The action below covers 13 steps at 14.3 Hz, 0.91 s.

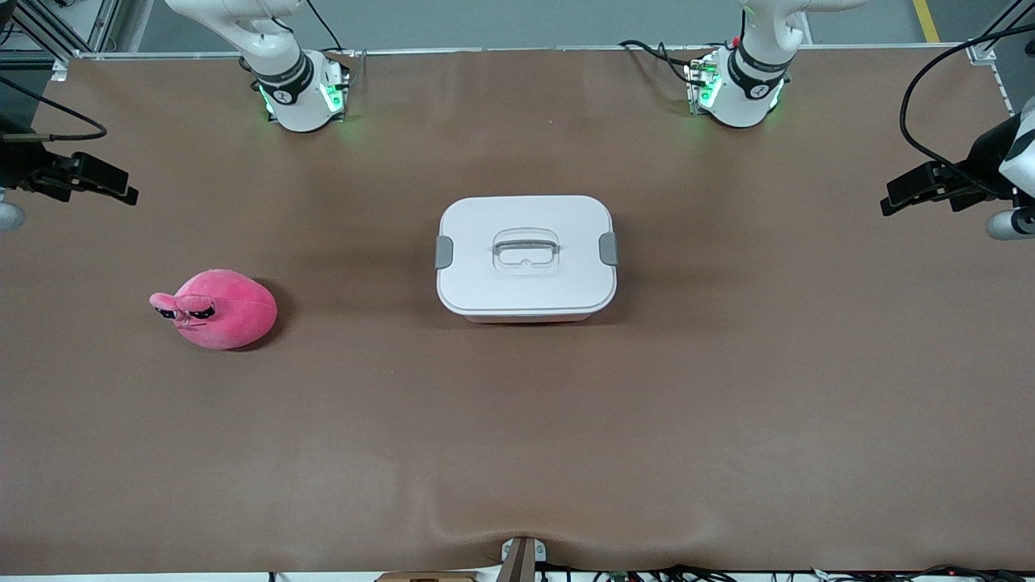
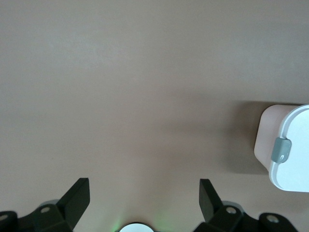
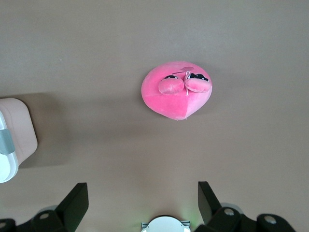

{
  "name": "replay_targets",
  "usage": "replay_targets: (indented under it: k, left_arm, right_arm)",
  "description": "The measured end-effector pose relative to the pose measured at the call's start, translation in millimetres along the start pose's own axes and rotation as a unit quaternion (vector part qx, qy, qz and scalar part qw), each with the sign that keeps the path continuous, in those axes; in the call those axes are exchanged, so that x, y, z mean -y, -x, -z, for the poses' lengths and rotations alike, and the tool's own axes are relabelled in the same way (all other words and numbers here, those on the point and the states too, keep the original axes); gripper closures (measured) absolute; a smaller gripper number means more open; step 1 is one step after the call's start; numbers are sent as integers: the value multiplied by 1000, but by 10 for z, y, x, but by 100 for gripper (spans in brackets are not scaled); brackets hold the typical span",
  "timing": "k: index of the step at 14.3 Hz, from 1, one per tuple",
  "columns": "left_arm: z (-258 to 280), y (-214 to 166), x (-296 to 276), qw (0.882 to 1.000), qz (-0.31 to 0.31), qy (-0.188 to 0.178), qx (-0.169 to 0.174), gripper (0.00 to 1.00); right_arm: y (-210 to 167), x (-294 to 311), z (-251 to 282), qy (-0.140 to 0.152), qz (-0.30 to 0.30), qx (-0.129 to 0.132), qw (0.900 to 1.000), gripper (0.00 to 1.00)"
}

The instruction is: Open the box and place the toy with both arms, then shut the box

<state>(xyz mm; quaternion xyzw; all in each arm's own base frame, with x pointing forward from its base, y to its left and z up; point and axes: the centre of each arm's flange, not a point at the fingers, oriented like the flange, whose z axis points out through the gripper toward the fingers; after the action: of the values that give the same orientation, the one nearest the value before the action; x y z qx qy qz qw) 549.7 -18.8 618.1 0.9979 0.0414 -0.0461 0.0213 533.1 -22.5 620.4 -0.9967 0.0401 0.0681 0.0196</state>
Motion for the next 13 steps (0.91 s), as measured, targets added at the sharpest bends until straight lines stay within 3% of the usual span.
replay_targets:
  k: [13]
  left_arm:
    - [-282, -21, -845, 996, 92, -7, 15, 0]
  right_arm:
    - [-150, 20, -290, 1, 10, 7, 1000, 0]
